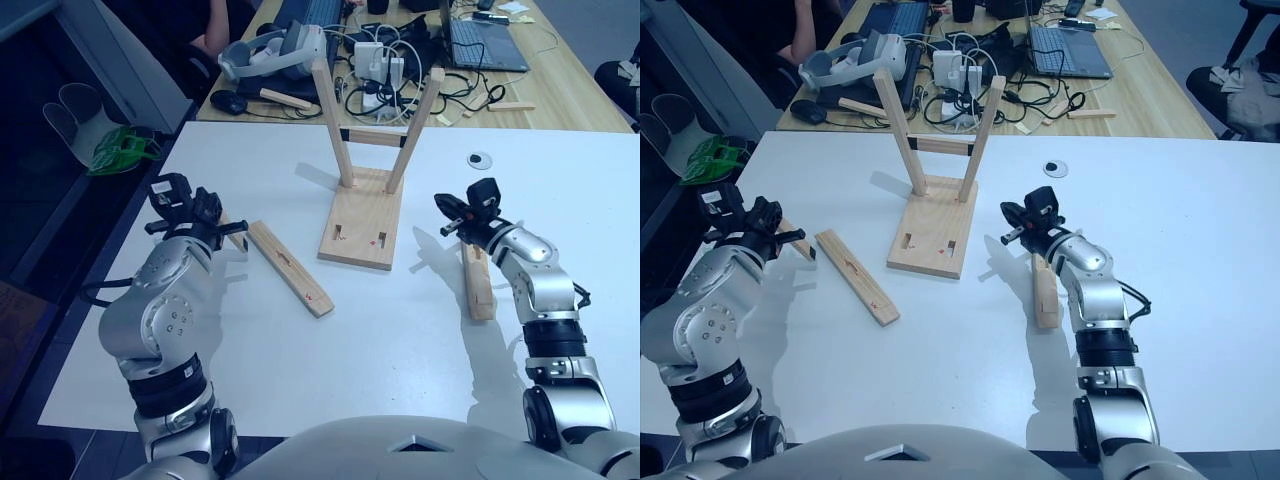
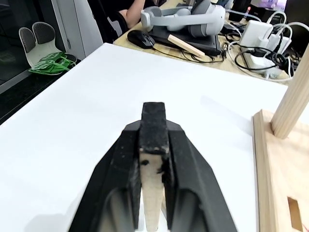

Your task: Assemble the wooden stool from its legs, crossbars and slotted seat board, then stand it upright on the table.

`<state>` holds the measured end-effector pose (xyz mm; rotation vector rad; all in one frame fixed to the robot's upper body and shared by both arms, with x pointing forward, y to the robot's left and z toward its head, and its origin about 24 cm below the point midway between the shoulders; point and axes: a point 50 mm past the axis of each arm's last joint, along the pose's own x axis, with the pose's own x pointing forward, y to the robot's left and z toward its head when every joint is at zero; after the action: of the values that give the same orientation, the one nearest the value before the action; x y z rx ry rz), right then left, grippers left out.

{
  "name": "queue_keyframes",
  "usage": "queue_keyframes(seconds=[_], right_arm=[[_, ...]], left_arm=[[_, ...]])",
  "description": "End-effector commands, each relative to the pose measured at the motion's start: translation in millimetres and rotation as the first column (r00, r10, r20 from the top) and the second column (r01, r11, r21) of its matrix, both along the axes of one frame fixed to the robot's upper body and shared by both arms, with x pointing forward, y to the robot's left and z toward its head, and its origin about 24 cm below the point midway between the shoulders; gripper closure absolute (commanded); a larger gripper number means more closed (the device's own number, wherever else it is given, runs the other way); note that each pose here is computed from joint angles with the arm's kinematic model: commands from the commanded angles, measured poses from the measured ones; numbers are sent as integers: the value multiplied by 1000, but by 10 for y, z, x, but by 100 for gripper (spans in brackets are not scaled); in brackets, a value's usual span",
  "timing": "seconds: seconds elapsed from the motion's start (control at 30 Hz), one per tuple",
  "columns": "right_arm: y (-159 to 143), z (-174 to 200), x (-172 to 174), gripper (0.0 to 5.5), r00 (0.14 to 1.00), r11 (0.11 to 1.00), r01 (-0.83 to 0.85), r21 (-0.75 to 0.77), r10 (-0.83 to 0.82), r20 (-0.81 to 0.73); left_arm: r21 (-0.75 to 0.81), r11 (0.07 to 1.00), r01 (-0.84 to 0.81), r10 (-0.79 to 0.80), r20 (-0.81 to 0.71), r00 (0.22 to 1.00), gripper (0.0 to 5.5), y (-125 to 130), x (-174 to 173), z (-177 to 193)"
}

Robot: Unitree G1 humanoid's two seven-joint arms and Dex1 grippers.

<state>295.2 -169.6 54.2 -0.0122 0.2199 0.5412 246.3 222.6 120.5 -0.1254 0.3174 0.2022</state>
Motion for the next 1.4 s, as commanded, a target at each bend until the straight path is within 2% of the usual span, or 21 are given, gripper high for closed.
queue_keyframes(seconds=[0.03,0.17,0.4,0.63,0.77,0.9,1.1,1.4], right_arm=[[-44,47,32,550,997,993,73,91,-74,5],[-44,43,57,550,996,989,88,122,-88,-8],[-58,17,93,550,994,984,105,148,-101,-32],[-82,8,118,550,992,978,126,164,-120,-42],[-93,2,117,550,991,977,132,166,-126,-48],[-106,0,125,550,990,976,138,167,-131,-50],[-133,10,138,550,989,973,147,180,-139,-53],[-143,9,140,550,989,971,145,189,-137,-58]], left_arm=[[-17,1000,14,-15,-52,999,509,-88,-34,-118],[-68,998,18,-21,-48,999,509,-188,-19,-163],[-173,984,48,-41,43,998,509,-320,67,-82],[-148,978,148,-126,150,981,509,-274,97,59],[-101,921,377,-354,190,916,509,-259,33,71],[-56,863,503,-484,198,852,510,-182,-18,4],[-10,834,552,-540,193,820,510,-160,-89,-166],[-9,835,550,-538,197,820,510,-200,-128,-282]])
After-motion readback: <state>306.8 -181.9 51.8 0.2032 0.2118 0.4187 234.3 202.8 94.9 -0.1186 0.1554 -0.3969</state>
